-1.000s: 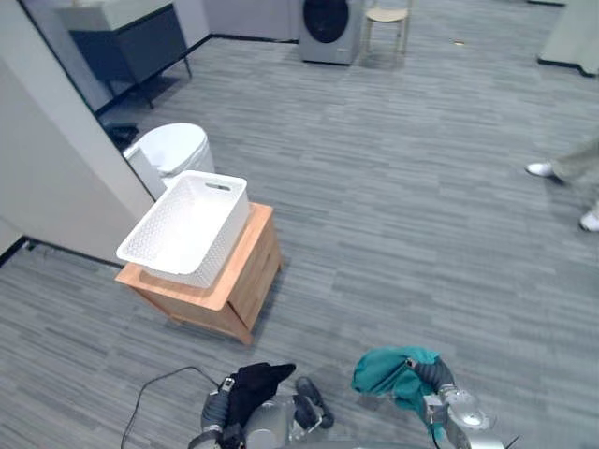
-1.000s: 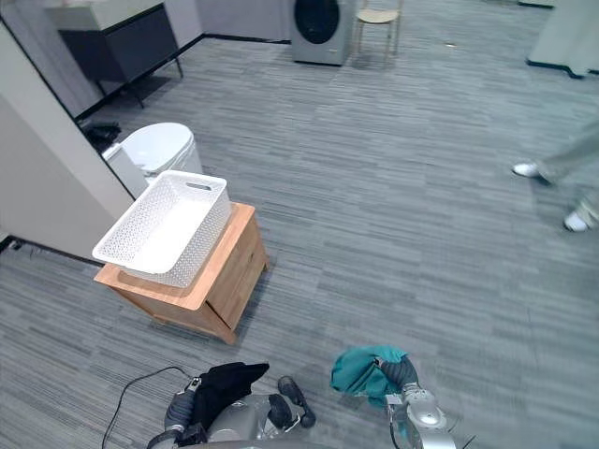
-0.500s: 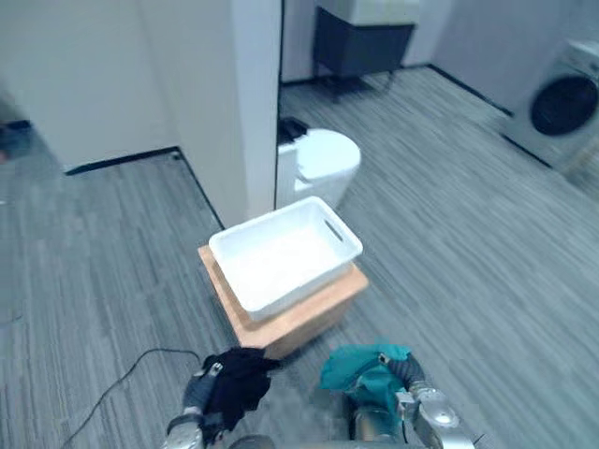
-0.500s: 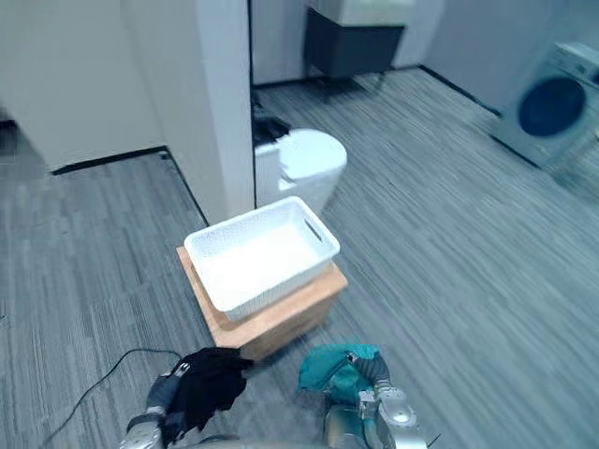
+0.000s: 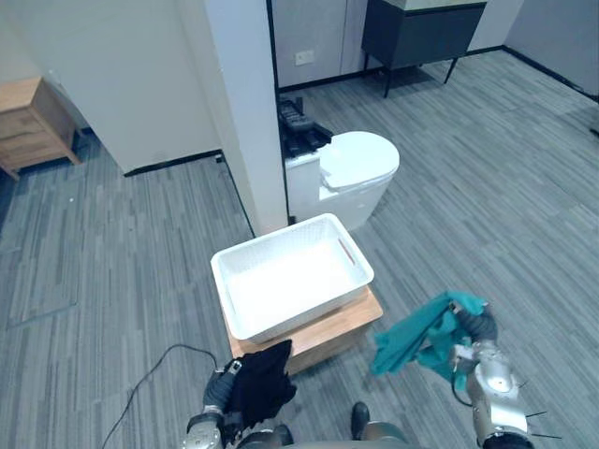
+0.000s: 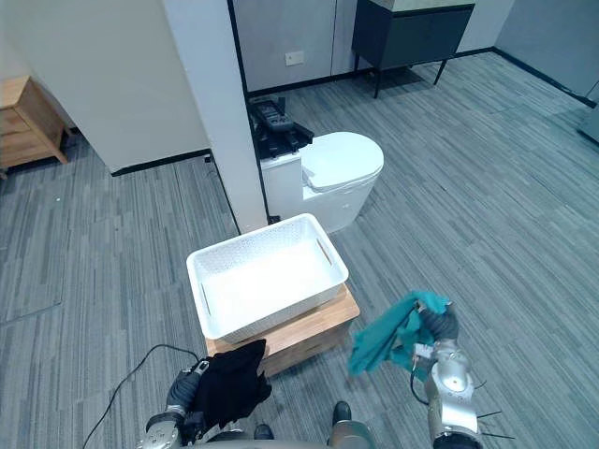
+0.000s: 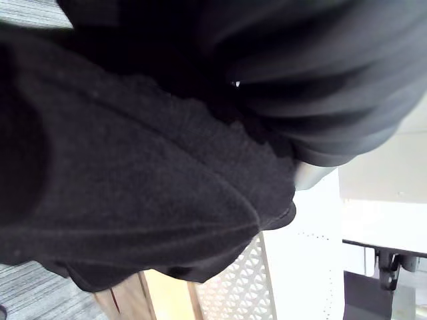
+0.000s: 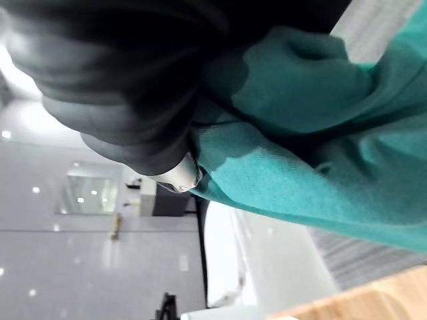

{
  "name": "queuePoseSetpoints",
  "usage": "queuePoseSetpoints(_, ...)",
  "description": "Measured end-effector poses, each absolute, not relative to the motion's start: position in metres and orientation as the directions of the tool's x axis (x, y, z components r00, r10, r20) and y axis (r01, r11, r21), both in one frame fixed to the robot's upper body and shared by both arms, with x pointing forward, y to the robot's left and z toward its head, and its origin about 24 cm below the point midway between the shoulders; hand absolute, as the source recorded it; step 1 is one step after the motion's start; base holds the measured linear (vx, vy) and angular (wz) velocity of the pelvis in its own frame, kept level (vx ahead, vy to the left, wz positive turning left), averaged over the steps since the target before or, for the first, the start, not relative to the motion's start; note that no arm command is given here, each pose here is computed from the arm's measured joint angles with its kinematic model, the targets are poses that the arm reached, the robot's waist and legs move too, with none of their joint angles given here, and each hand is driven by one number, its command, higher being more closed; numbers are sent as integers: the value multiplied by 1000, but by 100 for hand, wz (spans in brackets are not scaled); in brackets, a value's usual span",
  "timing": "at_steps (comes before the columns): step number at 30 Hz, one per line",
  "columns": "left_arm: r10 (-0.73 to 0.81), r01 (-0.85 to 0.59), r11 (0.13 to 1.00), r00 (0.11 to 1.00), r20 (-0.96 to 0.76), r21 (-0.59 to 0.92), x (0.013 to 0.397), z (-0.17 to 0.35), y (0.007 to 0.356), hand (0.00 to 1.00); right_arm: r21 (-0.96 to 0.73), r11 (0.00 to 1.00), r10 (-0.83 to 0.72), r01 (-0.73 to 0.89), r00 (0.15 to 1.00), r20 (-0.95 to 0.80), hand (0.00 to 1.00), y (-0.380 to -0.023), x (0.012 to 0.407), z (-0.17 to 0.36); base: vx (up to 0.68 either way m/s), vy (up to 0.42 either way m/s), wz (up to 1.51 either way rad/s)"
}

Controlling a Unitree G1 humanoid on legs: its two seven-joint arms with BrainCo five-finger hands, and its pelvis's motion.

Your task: Tidy the bed and pick cloth on bed and put in laundry

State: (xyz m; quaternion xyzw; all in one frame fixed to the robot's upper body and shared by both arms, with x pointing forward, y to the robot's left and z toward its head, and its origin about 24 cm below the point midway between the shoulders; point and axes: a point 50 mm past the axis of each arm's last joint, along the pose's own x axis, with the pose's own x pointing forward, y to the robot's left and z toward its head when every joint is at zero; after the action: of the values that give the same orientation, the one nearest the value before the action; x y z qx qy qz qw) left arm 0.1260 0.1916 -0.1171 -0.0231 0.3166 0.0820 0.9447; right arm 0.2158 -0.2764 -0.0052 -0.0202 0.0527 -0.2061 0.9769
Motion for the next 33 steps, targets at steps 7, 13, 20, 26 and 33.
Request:
queuePoseSetpoints(7,94,-99,995,792,-603,26,129,-116,199,100,-177,931,-270,319,929,253,100,-281,248,83,0,27,19)
queuePoseSetpoints(13,41,-12,999,782,-622,52,131,-118,206,100,-229,943,-128,243,897,424,100,-269,266,138,24,89,89)
queuePoseSetpoints(20,118,-100,993,783,-610,64,131,-115,221,100,-325,944,158,50,799,581,100,-220,306,217,-14,-10,20)
queuePoseSetpoints(26,117,-105,993,771,-626,56,129,-119,219,100,-335,942,206,-40,854,477,100,-206,315,208,-26,-61,1)
queuePoseSetpoints(33,99,-96,995,761,-641,40,126,-122,211,100,-283,956,169,-81,938,302,100,-203,330,172,-10,-34,22)
